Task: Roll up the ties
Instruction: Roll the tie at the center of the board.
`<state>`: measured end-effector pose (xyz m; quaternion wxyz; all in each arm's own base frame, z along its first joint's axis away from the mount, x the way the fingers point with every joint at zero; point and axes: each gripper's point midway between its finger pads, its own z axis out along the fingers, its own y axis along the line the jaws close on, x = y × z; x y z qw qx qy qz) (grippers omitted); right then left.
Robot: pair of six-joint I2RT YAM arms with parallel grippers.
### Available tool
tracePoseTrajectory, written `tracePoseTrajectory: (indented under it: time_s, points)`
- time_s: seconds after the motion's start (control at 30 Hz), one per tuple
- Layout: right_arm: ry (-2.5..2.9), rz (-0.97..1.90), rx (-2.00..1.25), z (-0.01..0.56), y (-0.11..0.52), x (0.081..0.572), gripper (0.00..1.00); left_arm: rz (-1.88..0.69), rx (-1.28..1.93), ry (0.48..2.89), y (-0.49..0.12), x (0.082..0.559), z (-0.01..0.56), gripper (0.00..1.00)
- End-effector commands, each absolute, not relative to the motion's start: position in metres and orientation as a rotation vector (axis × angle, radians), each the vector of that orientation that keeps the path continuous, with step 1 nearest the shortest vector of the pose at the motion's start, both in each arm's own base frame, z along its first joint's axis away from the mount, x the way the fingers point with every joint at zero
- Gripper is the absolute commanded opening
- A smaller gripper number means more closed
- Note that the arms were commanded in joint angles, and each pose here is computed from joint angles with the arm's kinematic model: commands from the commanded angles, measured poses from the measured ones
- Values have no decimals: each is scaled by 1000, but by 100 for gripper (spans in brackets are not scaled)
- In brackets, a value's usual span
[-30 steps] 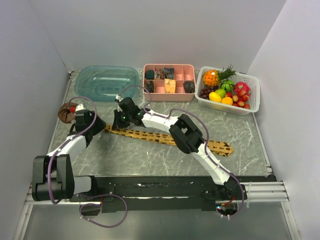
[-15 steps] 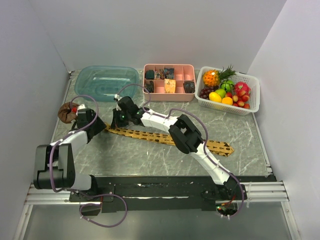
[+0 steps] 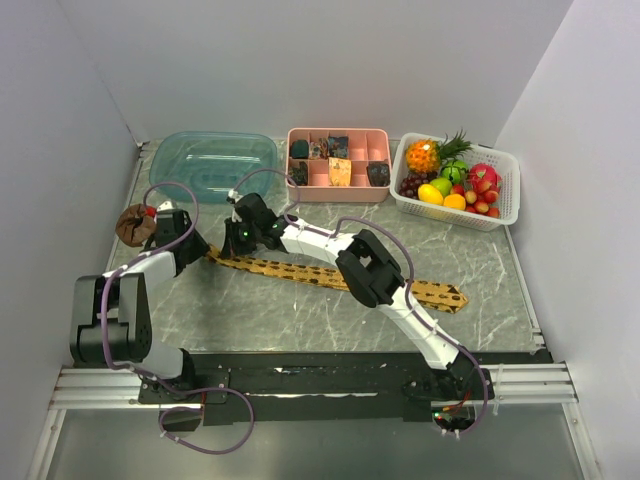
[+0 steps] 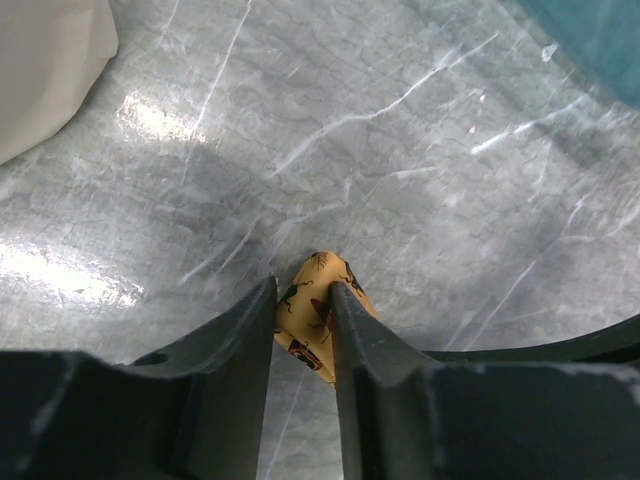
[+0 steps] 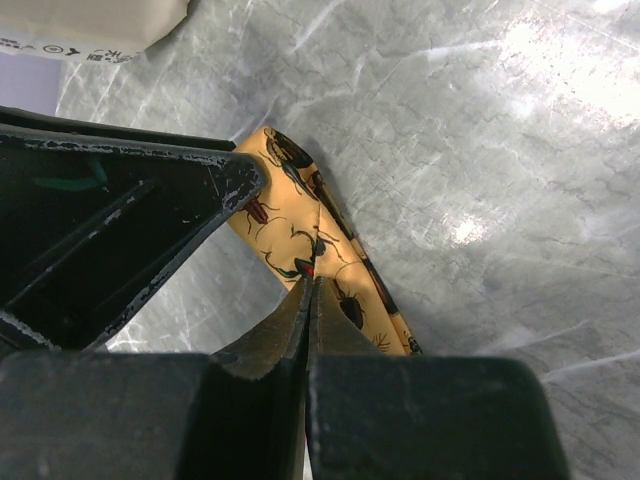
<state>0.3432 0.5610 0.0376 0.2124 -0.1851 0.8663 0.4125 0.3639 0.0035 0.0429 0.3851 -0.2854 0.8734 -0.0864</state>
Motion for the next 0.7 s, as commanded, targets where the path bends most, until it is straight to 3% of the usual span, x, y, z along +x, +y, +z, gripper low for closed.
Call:
tracePoseTrajectory:
  time_s: [0.0, 0.13, 0.3, 0.4, 0.67]
  points:
    - [2344, 1167, -522, 58, 564, 354, 0, -220, -685, 2192, 5, 378, 56, 30]
    - [2319, 1158, -527, 70, 561, 354, 0, -233, -669, 2181, 3, 379, 60, 18]
    - [2269, 1158, -523, 97, 555, 355, 0, -247, -653, 2153, 2, 377, 66, 12]
    - [2258, 1150, -520, 105, 551, 355, 0, -250, -645, 2138, 1, 376, 71, 2]
    - [2285, 1135, -526, 92, 547, 352, 0, -249, -588, 2094, -9, 373, 88, 1]
